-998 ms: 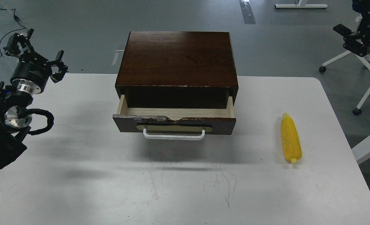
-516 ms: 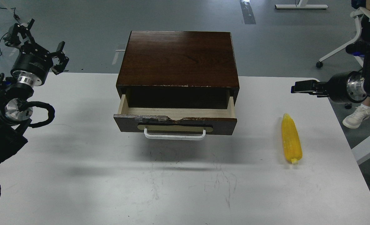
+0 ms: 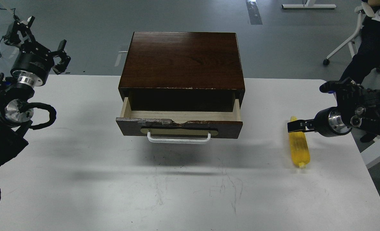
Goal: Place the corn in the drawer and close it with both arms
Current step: 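Lower the right gripper onto the corn cob and grasp it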
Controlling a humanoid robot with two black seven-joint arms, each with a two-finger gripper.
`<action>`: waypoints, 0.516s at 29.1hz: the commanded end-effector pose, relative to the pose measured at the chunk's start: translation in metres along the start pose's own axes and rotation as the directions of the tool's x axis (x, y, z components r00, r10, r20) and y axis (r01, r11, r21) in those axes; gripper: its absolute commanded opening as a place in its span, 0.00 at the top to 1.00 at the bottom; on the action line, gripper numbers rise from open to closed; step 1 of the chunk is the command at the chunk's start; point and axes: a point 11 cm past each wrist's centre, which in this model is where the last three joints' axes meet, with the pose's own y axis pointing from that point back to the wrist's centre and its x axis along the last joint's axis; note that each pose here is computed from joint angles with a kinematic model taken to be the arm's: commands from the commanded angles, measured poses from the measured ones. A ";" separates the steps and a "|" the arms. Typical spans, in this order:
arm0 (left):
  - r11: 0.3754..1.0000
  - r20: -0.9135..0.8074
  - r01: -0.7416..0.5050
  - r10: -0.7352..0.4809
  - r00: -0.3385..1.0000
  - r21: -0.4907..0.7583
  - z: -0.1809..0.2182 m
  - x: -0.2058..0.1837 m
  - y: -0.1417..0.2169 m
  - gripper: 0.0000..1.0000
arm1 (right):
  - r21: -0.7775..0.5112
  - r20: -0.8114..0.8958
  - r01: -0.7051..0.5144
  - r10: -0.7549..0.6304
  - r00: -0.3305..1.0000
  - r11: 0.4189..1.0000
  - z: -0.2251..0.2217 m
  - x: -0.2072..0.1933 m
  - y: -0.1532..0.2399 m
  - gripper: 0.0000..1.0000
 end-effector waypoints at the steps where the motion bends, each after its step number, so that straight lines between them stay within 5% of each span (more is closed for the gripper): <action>1: 1.000 0.001 -0.002 0.002 1.000 0.001 0.000 0.001 0.001 0.01 | -0.005 0.012 0.016 -0.015 1.000 1.000 0.004 -0.008 -0.005 0.24; 3: 1.000 0.000 -0.001 0.001 1.000 0.002 -0.001 0.001 0.001 0.01 | 0.000 0.017 0.015 -0.015 1.000 1.000 0.003 -0.008 -0.005 0.30; 7: 1.000 -0.002 -0.002 0.002 1.000 0.004 -0.003 0.001 0.002 0.01 | 0.016 0.027 0.018 -0.019 0.999 1.000 0.001 -0.011 -0.007 0.65; 15: 1.000 0.003 -0.003 0.003 1.000 -0.001 0.001 0.002 0.001 0.01 | 0.003 0.048 0.010 -0.010 0.999 1.000 0.013 -0.009 0.002 0.96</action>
